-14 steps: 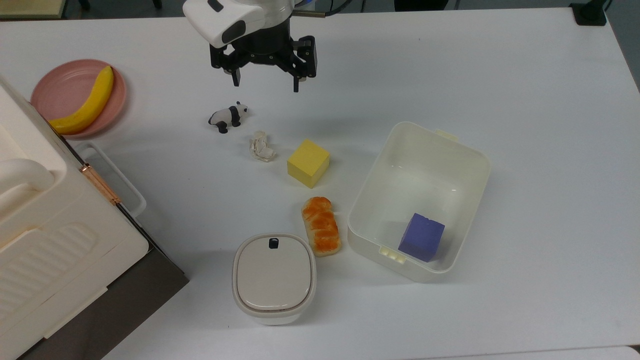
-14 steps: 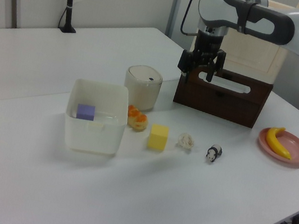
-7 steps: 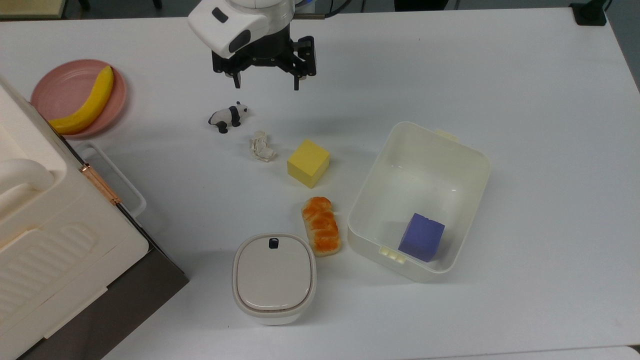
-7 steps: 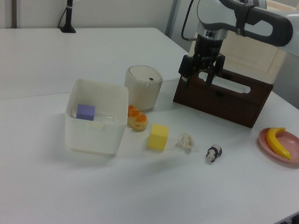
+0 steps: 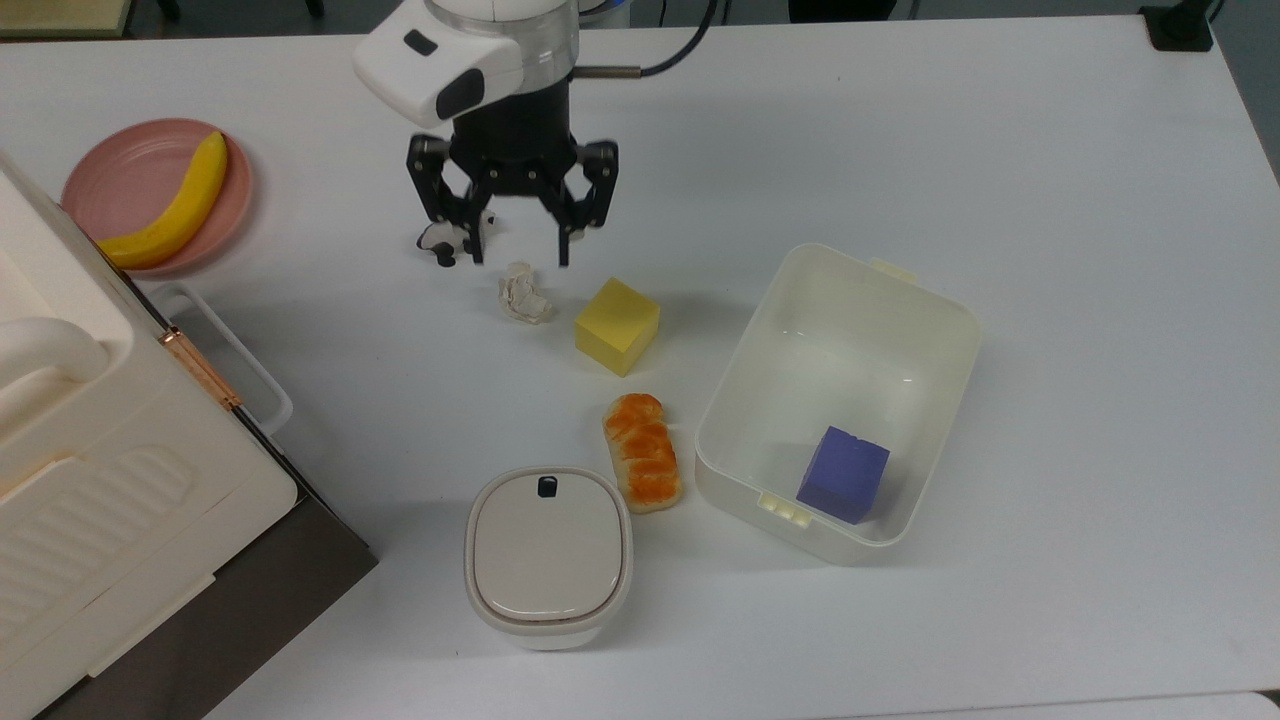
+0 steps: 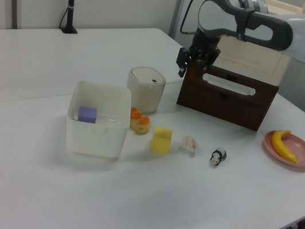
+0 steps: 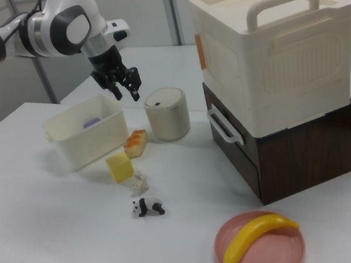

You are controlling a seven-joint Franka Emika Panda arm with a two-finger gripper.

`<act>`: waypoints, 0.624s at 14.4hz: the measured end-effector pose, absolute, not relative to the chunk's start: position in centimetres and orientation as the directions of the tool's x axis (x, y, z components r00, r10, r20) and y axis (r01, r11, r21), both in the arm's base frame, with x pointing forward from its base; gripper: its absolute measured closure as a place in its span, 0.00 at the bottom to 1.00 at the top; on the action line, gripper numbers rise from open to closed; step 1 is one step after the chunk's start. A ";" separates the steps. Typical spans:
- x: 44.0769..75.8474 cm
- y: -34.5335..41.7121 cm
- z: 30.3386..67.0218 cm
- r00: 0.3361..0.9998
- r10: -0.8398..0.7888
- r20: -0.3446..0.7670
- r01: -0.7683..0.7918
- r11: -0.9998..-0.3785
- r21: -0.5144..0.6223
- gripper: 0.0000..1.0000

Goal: Open the trash can

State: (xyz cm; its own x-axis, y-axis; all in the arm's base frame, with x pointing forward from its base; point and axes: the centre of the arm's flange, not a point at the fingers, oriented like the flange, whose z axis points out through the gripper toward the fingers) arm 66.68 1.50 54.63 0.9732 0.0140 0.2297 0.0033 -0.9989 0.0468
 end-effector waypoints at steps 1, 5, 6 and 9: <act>67.5 1.6 54.3 0.962 0.017 0.273 0.004 -0.999 0.049 0.50; 70.7 2.4 51.7 0.907 0.038 0.420 0.014 -0.998 0.059 0.96; 71.5 2.6 51.0 0.890 0.041 0.455 0.014 -0.998 0.062 0.99; 73.1 2.9 50.0 0.858 0.010 0.513 -0.017 -0.999 0.049 0.99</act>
